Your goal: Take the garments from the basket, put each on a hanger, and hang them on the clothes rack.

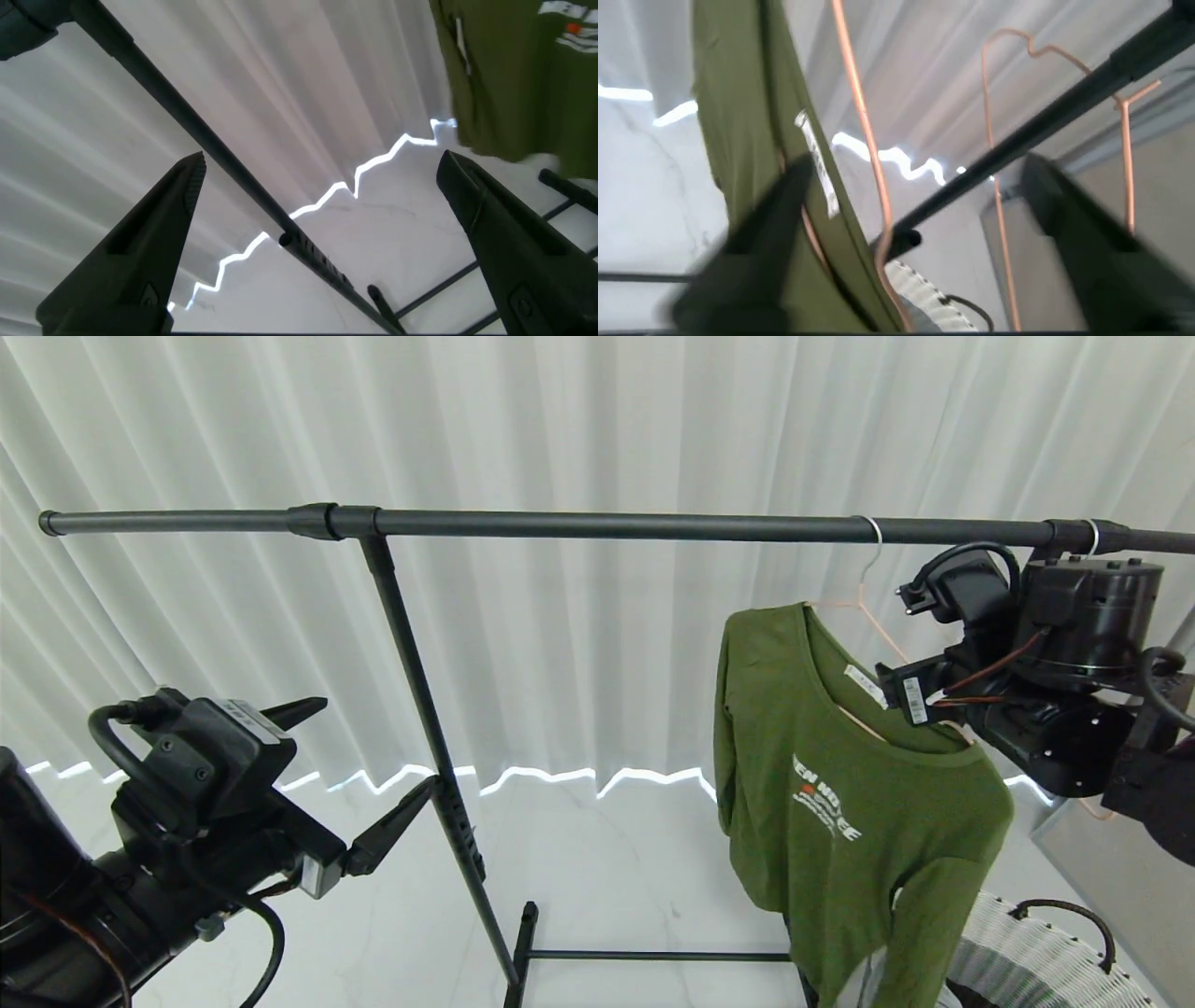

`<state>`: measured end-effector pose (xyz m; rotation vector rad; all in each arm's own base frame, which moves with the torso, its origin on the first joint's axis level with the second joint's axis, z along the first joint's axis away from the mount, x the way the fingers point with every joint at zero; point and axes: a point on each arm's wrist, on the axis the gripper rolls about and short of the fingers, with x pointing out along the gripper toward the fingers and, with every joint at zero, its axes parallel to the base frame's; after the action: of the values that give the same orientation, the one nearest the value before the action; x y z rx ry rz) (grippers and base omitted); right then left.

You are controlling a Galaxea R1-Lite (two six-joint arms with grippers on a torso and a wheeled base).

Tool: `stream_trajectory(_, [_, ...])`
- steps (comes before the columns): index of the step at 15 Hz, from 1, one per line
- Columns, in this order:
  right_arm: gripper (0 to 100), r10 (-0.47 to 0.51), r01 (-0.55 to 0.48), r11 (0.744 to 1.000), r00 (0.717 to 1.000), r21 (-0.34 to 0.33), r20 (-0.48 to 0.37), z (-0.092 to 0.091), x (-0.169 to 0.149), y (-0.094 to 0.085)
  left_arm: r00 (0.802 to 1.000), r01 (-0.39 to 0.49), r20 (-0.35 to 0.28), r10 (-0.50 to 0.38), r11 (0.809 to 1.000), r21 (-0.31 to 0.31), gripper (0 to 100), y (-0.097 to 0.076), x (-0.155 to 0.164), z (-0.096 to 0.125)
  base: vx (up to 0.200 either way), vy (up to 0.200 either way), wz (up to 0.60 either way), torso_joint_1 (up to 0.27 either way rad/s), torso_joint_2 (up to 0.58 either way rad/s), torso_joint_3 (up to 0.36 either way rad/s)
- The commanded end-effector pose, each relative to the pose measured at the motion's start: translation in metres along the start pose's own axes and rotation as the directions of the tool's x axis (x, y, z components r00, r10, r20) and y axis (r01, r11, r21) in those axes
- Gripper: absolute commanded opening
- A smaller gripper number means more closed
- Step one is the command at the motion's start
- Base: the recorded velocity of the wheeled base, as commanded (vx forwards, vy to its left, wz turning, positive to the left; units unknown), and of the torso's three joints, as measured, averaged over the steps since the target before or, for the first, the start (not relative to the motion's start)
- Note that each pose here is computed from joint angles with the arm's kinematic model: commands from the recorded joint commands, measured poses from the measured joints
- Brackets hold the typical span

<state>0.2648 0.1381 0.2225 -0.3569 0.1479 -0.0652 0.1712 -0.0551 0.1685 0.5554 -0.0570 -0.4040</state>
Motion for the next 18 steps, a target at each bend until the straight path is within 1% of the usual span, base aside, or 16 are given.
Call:
stream_trajectory(1, [100, 0.025, -0.025, 1.000, 0.999, 0.017, 0.040, 0.009, -0.015, -0.001, 1.000, -0.005, 0.005, 0.005, 1.000, 0.000, 100, 0.001, -0.001, 0.001, 0.000, 0.000, 0.00, 0.000, 0.00, 0.000])
stream_trajectory(3, [100, 0.041, -0.043, 0.999, 0.997, 0.029, 0.071, 0.012, -0.034, -0.007, 1.000, -0.018, -0.012, 0.018, 1.000, -0.001, 100, 0.001, -0.005, -0.003, 0.000, 0.000, 0.00, 0.000, 0.00, 0.000])
stream_trajectory(5, [100, 0.036, -0.039, 0.999, 0.995, 0.035, 0.092, 0.011, -0.055, -0.024, 0.995, -0.089, -0.051, 0.089, 0.996, -0.001, 100, 0.007, -0.012, -0.008, 0.000, 0.000, 0.00, 0.000, 0.00, 0.000])
stream_trajectory(6, [100, 0.032, -0.034, 0.999, 0.995, 0.015, 0.092, 0.006, -0.065, -0.032, 0.991, -0.122, -0.056, 0.122, 0.993, 0.002, 100, 0.009, -0.018, -0.008, -0.200, 0.000, 0.00, 0.007, 0.00, 0.002])
stream_trajectory(8, [100, -0.001, 0.005, 0.997, 0.998, -0.074, 0.056, -0.011, -0.084, -0.049, 0.984, -0.165, -0.068, 0.164, 0.986, 0.002, 100, 0.012, -0.030, -0.012, -0.200, 0.000, 0.00, 0.007, 0.00, 0.000])
stream_trajectory(9, [100, -0.022, 0.026, 0.995, 0.999, -0.097, 0.041, -0.020, -0.088, -0.057, 0.979, -0.188, -0.079, 0.188, 0.982, 0.002, 100, 0.014, -0.034, -0.014, -0.200, 0.000, 0.00, 0.012, 0.01, 0.002])
stream_trajectory(11, [100, -0.064, 0.065, 0.989, 0.998, -0.133, 0.017, -0.034, -0.095, -0.068, 0.963, -0.245, -0.118, 0.243, 0.970, -0.002, 100, 0.022, -0.038, -0.020, -0.200, 0.000, 0.00, -0.010, 0.00, 0.005])
stream_trajectory(13, [100, -0.115, 0.111, 0.977, 0.993, -0.179, -0.009, -0.049, -0.104, -0.082, 0.925, -0.334, -0.195, 0.326, 0.943, -0.008, 100, 0.035, -0.043, -0.032, -0.200, 0.000, 0.00, 0.000, 0.00, 0.005])
stream_trajectory(14, [100, -0.134, 0.129, 0.974, 0.991, -0.185, -0.017, -0.054, -0.106, -0.086, 0.909, -0.366, -0.222, 0.354, 0.930, -0.017, 100, 0.039, -0.045, -0.036, -0.200, 0.000, 0.00, 0.002, 0.00, 0.007])
stream_trajectory(16, [100, -0.164, 0.157, 0.971, 0.986, -0.182, -0.026, -0.061, -0.112, -0.093, 0.875, -0.420, -0.273, 0.400, 0.908, -0.014, 100, 0.047, -0.048, -0.045, -0.200, 0.000, 0.00, 0.007, 0.01, 0.002])
stream_trajectory(17, [100, -0.171, 0.162, 0.969, 0.985, -0.187, -0.030, -0.064, -0.114, -0.094, 0.871, -0.427, -0.279, 0.404, 0.904, -0.023, 100, 0.048, -0.049, -0.046, -0.200, 0.000, 0.00, 0.002, 0.00, 0.007])
stream_trajectory(18, [100, -0.172, 0.162, 0.968, 0.985, -0.193, -0.033, -0.065, -0.114, -0.094, 0.871, -0.428, -0.280, 0.403, 0.903, -0.030, 100, 0.048, -0.049, -0.046, 0.000, 0.000, 0.00, 0.000, 0.00, 0.000])
